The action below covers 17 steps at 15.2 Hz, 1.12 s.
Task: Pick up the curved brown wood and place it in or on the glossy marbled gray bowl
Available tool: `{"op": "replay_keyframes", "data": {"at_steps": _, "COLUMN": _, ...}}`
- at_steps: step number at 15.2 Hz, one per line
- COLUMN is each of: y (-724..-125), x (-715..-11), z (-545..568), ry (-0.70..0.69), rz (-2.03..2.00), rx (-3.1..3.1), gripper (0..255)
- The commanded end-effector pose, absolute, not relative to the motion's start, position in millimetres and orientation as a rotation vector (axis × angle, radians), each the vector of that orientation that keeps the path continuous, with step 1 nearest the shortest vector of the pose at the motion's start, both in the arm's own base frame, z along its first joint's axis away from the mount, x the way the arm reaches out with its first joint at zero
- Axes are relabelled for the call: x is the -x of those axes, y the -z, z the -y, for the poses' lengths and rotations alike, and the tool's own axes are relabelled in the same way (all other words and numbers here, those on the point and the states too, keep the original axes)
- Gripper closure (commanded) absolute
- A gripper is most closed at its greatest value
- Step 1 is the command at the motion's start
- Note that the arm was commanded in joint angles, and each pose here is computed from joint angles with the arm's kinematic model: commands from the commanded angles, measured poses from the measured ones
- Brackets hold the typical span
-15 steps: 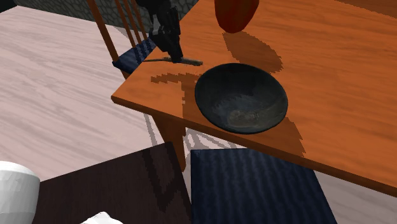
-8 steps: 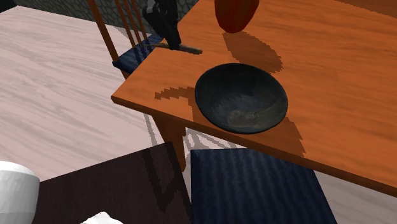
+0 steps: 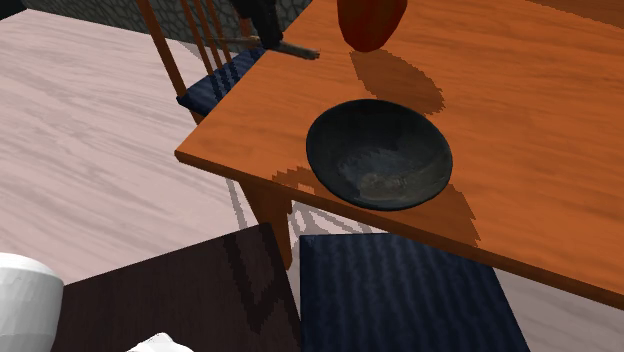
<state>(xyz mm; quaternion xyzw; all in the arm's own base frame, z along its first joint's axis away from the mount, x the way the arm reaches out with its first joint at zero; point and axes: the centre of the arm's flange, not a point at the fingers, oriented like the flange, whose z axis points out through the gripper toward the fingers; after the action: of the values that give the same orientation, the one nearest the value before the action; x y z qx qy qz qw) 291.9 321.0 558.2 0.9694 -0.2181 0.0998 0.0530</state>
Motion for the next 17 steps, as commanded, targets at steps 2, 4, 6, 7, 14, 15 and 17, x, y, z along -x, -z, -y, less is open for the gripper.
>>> {"op": "replay_keyframes", "data": {"at_steps": 2, "y": -574.9, "x": -291.9, "z": -322.2, "ry": -0.303, "rz": 0.663, "rx": -2.946, "gripper": 255}}
{"op": "replay_keyframes", "data": {"at_steps": 4, "y": -584.0, "x": -291.9, "z": -322.2, "ry": -0.303, "rz": 0.663, "rx": -2.946, "gripper": 255}}
{"op": "replay_keyframes", "data": {"at_steps": 6, "y": -583.9, "x": -304.0, "z": -298.8, "ry": -0.303, "rz": 0.663, "rx": -2.946, "gripper": 255}}
{"op": "replay_keyframes", "data": {"at_steps": 7, "y": -583.9, "x": -310.1, "z": -287.1, "ry": -0.303, "rz": 0.663, "rx": -2.946, "gripper": 255}}
{"op": "replay_keyframes", "data": {"at_steps": 14, "y": -583.8, "x": -352.7, "z": -205.1, "ry": -0.303, "rz": 0.663, "rx": -2.946, "gripper": 255}}
{"op": "replay_keyframes", "data": {"at_steps": 15, "y": -583.8, "x": -358.8, "z": -193.4, "ry": -0.303, "rz": 0.663, "rx": -2.946, "gripper": 255}}
{"op": "replay_keyframes", "data": {"at_steps": 17, "y": -583.8, "x": -370.9, "z": -169.9, "ry": -0.303, "rz": 0.663, "rx": -2.946, "gripper": 255}}
